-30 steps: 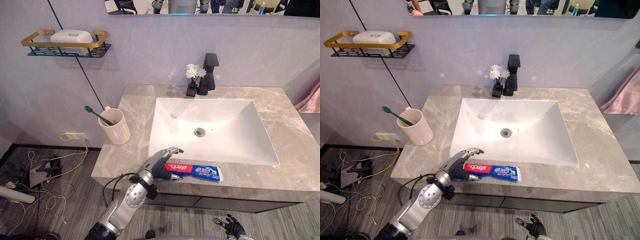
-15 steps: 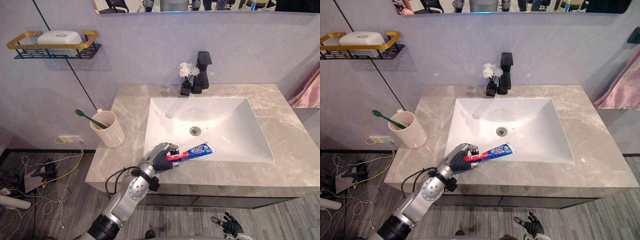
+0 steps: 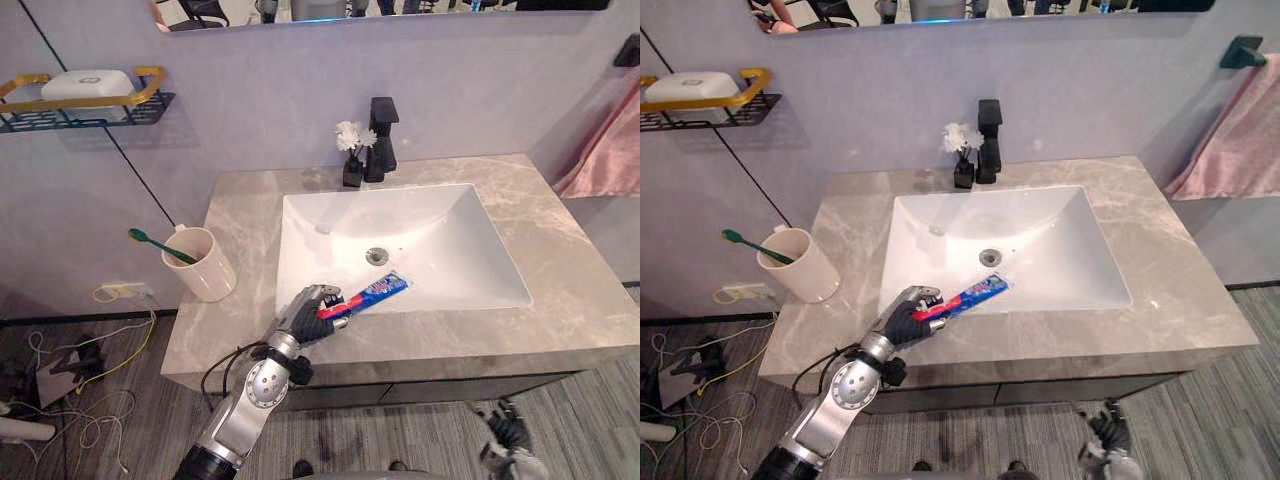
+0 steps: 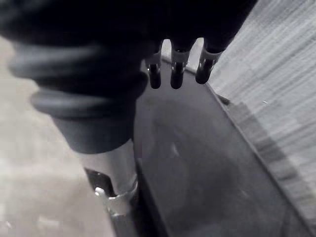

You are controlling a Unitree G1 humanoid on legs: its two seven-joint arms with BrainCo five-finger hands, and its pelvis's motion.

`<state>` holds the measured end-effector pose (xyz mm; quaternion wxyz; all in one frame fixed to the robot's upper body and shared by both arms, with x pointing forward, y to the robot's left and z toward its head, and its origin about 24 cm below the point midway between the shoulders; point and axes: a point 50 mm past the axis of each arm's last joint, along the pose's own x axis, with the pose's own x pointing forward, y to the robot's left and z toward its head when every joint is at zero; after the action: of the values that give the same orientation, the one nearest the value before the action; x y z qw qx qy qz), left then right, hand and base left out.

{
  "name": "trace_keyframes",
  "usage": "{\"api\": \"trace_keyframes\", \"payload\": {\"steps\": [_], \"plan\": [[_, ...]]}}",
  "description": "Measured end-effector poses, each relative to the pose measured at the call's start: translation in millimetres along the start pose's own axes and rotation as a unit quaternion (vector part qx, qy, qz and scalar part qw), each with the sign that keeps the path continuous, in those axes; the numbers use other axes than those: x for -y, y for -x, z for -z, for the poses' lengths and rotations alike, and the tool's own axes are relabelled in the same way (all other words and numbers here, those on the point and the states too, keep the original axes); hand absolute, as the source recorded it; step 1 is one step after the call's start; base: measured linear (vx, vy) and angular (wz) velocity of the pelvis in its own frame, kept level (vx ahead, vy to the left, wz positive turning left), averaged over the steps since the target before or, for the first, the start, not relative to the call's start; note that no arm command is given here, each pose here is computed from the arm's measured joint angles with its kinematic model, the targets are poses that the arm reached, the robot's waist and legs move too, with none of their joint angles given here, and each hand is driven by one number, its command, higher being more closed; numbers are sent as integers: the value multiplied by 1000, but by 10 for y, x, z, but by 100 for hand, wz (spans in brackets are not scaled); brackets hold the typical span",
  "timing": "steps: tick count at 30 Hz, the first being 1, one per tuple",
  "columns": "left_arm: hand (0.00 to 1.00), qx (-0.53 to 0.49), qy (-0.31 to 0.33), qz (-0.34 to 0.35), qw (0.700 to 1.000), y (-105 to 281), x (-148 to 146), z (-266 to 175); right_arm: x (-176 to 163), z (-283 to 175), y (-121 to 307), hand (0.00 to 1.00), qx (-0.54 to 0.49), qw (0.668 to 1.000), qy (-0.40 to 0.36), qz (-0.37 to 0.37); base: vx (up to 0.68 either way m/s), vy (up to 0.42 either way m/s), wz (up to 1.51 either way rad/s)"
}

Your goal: Organize washtable

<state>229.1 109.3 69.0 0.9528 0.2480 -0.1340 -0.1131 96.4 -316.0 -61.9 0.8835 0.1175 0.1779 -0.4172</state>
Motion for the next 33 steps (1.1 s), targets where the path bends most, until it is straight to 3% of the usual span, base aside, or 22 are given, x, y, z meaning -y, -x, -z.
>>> {"api": "trace_keyframes", "payload": {"steps": [4,12,17,20,23,28,33], "plan": [[100,18,20,-31,999,-7,-90,-99,56,-269,74,0,66,997,-45,11,-23,-14,-19],[100,-11,43,-38,998,128,-63,-26,2,-1235,278,0,270,959,-68,-48,-33,-20,-13],[100,-3,61,-30,998,128,-85,-51,-412,-2064,422,0,438,878,-83,-173,-5,-7,-1],[100,3,71,-22,997,127,-79,-68,-866,-2382,547,0,493,816,-101,-285,-28,-22,6],[100,13,88,-8,996,105,-14,-115,-1260,-2441,646,0,481,778,-119,-387,-10,-23,12],[100,28,111,25,993,104,134,-200,-1721,-2333,806,0,431,740,-146,-495,7,-9,21],[100,47,113,47,991,56,206,-282,-2136,-2110,912,0,357,730,-154,-562,-11,-6,15]]}}
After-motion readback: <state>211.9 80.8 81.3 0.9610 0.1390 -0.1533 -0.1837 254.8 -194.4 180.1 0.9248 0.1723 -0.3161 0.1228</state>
